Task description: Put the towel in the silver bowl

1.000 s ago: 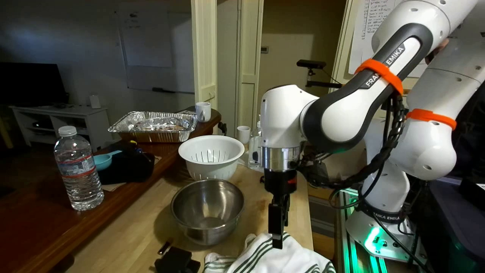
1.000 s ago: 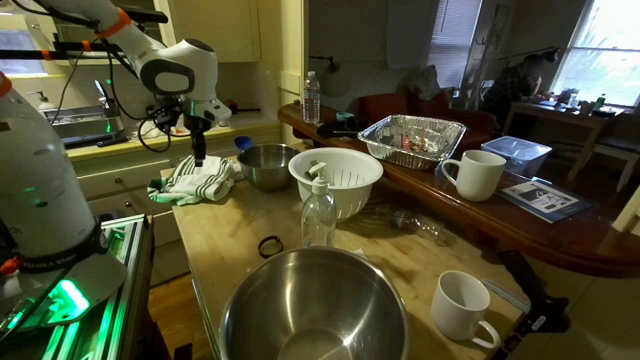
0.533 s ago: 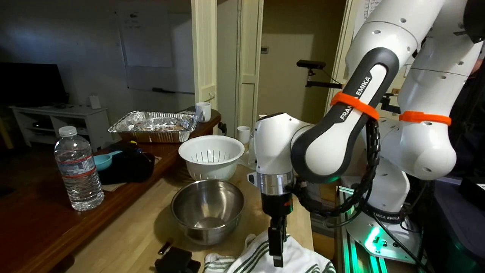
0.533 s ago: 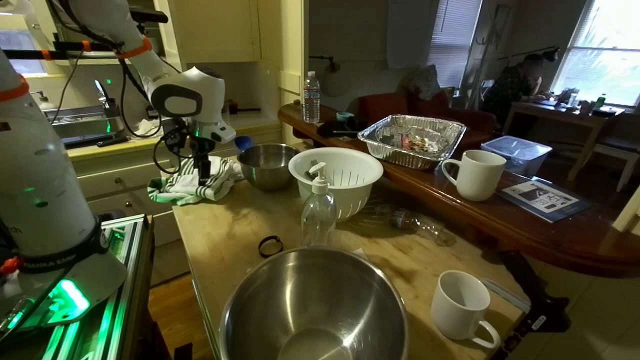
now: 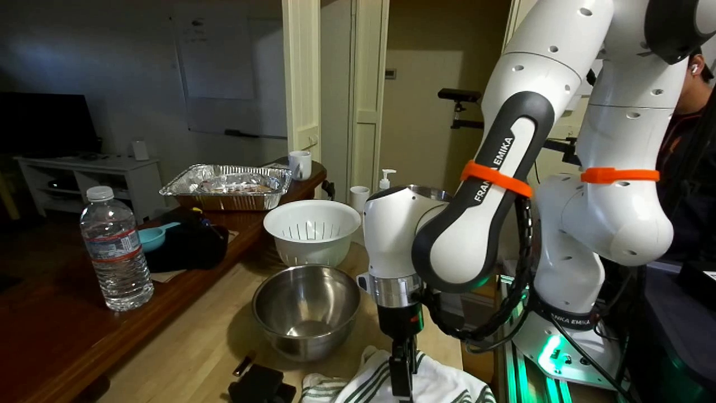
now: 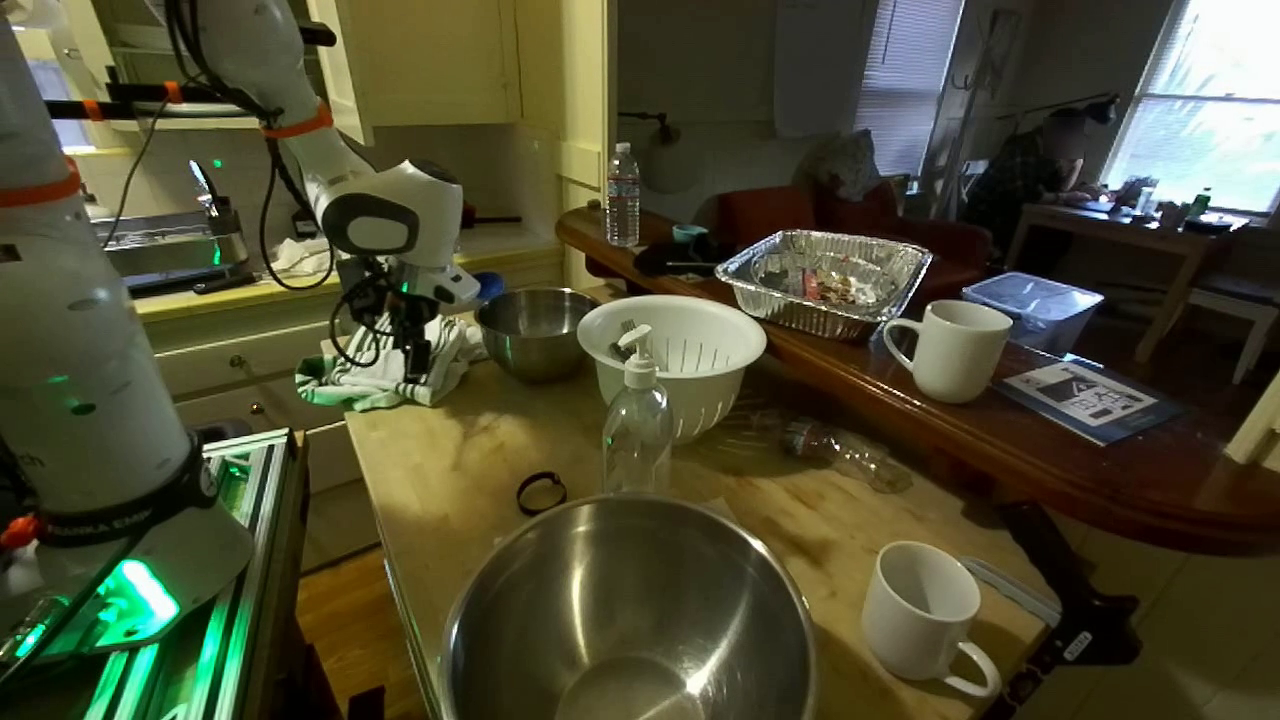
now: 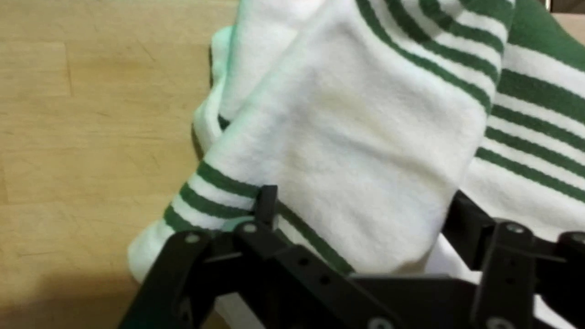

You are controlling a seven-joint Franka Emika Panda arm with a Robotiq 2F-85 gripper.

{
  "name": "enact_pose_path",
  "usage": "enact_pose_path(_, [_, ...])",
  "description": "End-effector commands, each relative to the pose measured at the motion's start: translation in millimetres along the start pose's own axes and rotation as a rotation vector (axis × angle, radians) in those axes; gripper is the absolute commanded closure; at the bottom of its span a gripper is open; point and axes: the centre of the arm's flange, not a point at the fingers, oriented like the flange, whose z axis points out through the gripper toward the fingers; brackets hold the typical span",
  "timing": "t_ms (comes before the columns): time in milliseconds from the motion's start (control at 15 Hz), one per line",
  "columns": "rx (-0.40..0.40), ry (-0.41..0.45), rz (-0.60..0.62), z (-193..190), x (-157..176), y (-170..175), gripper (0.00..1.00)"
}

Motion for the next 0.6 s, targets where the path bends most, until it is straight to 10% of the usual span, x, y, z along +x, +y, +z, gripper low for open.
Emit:
enact_pose_path(0, [0.000, -0.033, -0.013, 11, 17, -6, 0.42])
enact_pose_path(533, [0.038, 0.012, -0.082, -20, 31, -19, 1.00])
